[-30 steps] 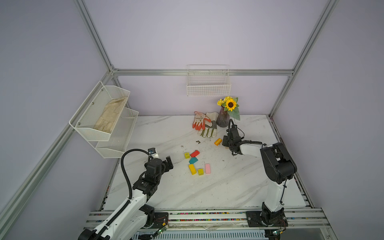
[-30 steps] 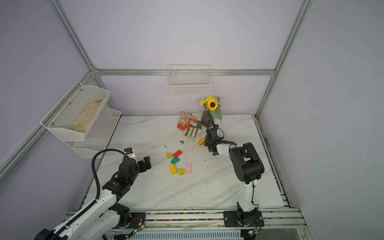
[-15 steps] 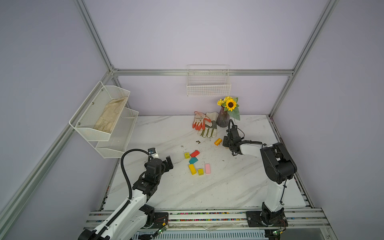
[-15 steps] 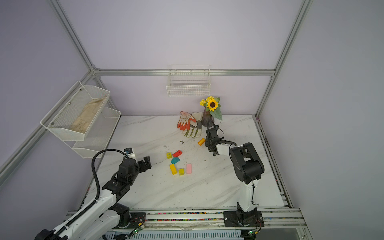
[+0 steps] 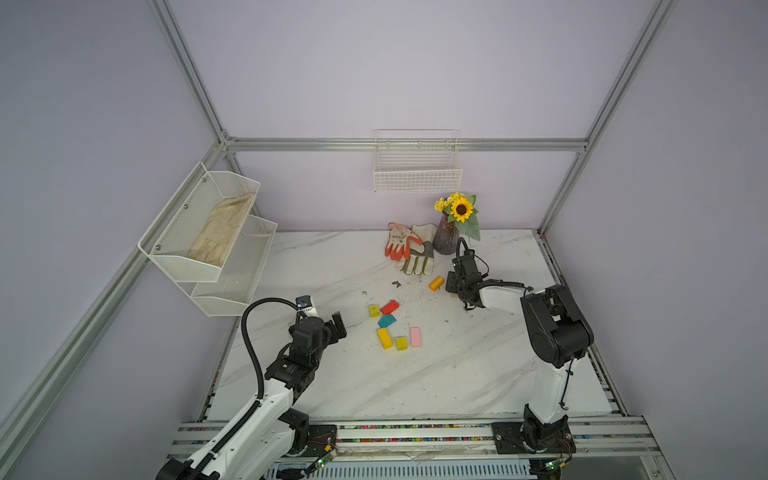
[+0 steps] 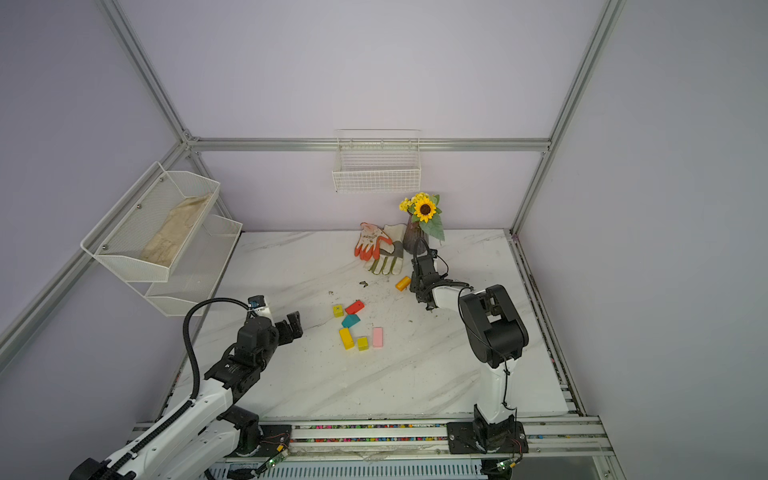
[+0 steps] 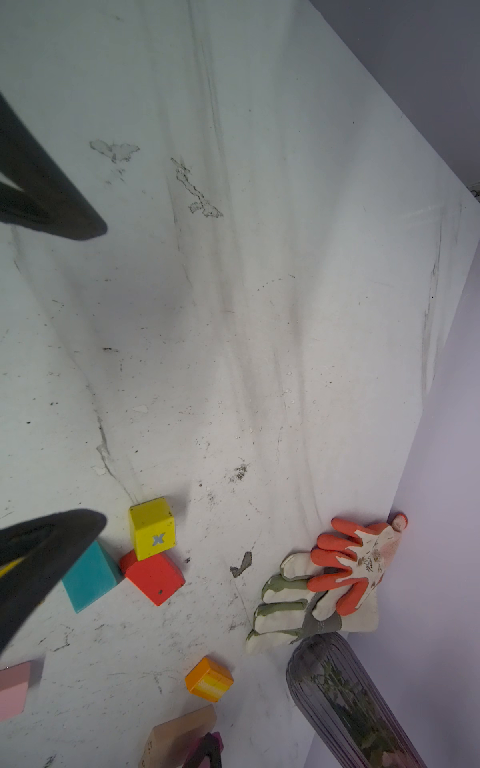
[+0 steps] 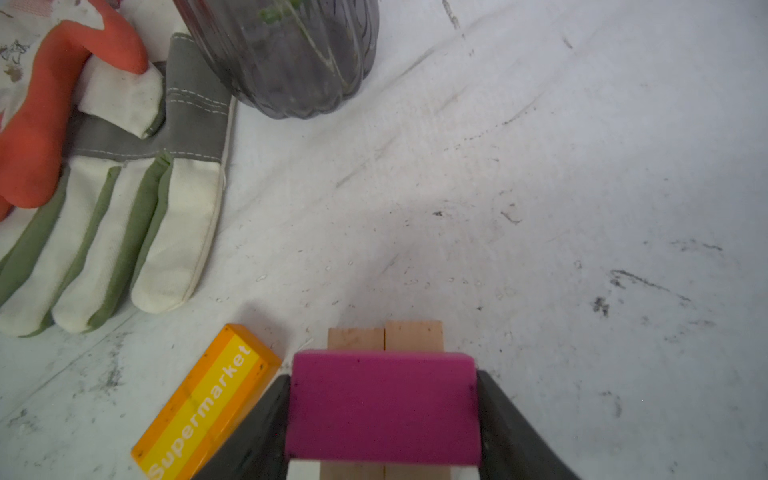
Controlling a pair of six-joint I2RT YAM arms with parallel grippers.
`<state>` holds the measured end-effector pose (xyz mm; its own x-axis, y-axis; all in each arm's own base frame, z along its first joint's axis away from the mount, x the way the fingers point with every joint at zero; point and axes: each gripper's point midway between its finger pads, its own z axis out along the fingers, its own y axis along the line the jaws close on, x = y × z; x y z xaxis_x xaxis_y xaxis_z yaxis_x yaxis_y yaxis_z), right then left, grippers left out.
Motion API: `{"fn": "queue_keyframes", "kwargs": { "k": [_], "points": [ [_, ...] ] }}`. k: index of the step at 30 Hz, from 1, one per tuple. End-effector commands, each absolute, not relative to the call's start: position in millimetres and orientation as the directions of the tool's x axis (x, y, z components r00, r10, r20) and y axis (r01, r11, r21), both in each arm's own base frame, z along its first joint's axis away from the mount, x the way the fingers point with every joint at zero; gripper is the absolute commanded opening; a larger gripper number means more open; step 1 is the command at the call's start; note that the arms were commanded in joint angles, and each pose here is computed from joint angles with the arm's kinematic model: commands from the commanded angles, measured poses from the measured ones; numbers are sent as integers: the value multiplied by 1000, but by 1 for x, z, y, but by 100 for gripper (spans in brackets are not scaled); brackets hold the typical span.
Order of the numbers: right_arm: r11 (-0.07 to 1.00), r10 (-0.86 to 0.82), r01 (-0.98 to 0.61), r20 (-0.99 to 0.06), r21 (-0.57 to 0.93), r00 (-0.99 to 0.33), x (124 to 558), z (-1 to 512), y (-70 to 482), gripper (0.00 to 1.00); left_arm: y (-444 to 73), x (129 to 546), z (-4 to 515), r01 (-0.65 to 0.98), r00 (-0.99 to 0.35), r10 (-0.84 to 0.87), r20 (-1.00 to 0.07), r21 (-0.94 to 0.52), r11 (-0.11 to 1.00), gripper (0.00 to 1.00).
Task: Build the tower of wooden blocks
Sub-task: 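Lower the magenta block onto the two wood bars and open the right gripper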
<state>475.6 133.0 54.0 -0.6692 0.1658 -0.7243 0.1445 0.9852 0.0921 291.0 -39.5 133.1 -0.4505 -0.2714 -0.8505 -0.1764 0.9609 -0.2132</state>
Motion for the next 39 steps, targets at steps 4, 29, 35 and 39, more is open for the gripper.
{"fn": "queue_keyframes", "kwargs": {
  "k": [4,29,35,39],
  "points": [
    [983,172,167,-722,80,-670,482,54,130,35,-39,296,146,-165,-407,-275,-871,-226,960,100],
    [984,168,158,-729,83,-664,481,56,131,68,-39,296,146,-166,-406,-275,-871,-226,960,99],
    [986,162,144,-734,88,-659,481,58,133,72,-39,296,146,-166,-406,-275,-872,-226,960,99],
    [986,162,141,-739,92,-654,480,60,133,74,-39,296,147,-165,-406,-276,-871,-227,960,100]
  ]
}}
